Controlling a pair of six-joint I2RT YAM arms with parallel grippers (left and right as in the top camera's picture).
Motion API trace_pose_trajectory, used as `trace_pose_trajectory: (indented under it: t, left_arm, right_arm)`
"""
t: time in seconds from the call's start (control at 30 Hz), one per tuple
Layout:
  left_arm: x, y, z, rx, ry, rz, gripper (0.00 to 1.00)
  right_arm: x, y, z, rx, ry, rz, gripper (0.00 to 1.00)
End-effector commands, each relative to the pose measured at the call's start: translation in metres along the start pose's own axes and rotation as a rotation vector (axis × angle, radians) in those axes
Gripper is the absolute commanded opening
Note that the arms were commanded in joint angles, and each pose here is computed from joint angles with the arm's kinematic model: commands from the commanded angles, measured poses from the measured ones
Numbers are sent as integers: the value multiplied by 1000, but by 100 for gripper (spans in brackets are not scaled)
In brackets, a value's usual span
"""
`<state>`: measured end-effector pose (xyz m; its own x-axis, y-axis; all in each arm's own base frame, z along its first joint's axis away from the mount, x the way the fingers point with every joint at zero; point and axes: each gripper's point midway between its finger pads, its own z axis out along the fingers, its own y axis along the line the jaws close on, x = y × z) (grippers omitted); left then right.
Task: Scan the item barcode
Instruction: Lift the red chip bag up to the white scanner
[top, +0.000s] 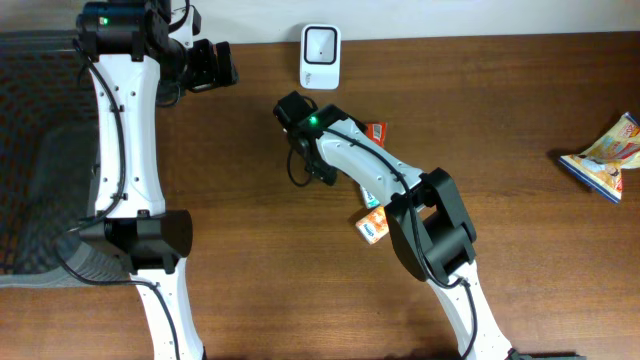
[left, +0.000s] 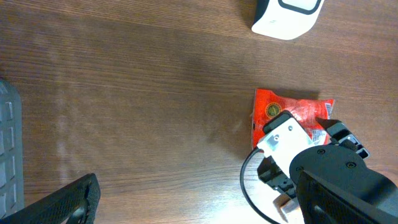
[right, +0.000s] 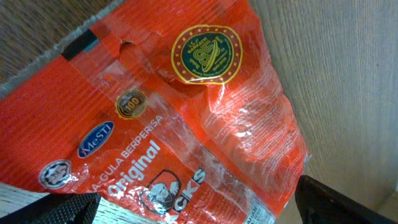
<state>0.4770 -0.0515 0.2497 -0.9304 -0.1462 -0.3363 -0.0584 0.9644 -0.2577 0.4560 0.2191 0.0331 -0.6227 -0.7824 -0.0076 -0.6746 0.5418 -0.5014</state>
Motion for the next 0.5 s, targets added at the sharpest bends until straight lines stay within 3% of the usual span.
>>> trace_pose_trajectory:
  t: [0.0,0.1,0.13,0.17,0.23,0.37,0.47]
  left_arm:
    - [-1,1,-4,1,-12,-9,99]
    - [-1,0,-4,1,-12,-9,99]
    - [-1,1,-4,1,-12,-9,99]
    - [-1,1,-4,1,-12,-9,99]
    - [-1,0,-4,1,-12,-9,99]
    - [-1,0,-4,1,-12,-9,99]
    - [-1,1,-4,1,-12,-9,99]
  right_arm:
    - [3,3,16,-10,-13,-59,99]
    - [14,9,43,-103,-29,-7,100]
    - [17,4,48,-119,-25,60,88]
    - [18,-1,50,-117,-24,110,62]
    - [14,2,49,-153,-37,186,25]
    - [-9,-15,-2,-274,-94,282,20]
    - [-39,-21,-81,-765,-320,366,20]
